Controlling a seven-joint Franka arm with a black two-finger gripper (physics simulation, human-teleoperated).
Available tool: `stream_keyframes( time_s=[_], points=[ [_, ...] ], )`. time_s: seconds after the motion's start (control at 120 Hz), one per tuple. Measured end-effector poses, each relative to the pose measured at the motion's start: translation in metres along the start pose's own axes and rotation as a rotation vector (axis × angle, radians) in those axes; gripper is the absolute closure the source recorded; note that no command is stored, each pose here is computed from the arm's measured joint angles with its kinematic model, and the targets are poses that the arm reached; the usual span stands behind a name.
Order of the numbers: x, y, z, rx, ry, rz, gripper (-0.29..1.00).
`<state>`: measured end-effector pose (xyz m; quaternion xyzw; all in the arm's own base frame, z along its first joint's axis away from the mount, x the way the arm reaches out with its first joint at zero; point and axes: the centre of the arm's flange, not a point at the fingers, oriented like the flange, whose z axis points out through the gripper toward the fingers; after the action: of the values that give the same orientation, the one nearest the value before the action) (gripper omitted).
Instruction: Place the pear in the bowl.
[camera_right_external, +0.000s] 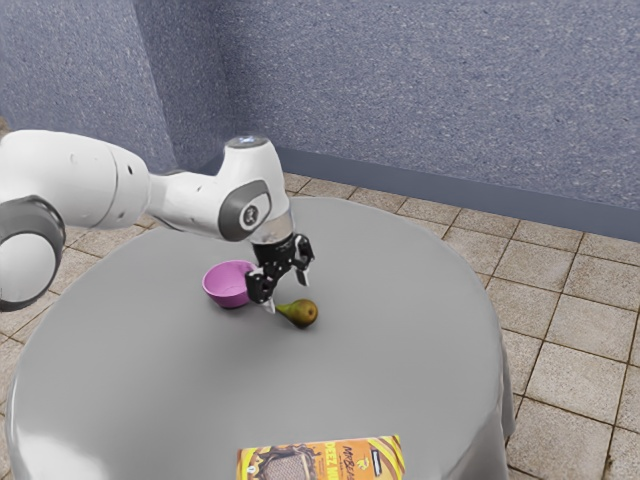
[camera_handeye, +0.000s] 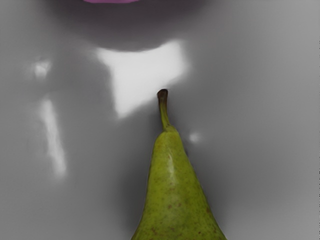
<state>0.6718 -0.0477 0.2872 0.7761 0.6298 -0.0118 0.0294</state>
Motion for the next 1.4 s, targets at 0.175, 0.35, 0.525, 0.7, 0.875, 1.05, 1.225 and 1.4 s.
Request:
stream_keyframes(
  time_s=[0.175,0.35,0.525,0.7,0.875,1.05,1.225,1.4],
  points=[
    [0.003,0.006,0.014,0.012,-0.004,-0.02,0.0],
    [0.002,0.016,0.025,0.011,-0.01,-0.032,0.0],
    [-0.002,0.022,0.034,0.013,-0.016,-0.034,0.0],
    [-0.009,0.023,0.037,0.015,-0.023,-0.033,0.0],
    [-0.019,0.024,0.033,0.005,-0.034,-0.027,0.0],
    [-0.02,0.021,0.039,0.015,-0.036,-0.034,0.0],
    [-0.02,0.021,0.039,0.014,-0.035,-0.037,0.03],
    [-0.021,0.019,0.043,0.017,-0.035,-0.039,0.07]
  ],
)
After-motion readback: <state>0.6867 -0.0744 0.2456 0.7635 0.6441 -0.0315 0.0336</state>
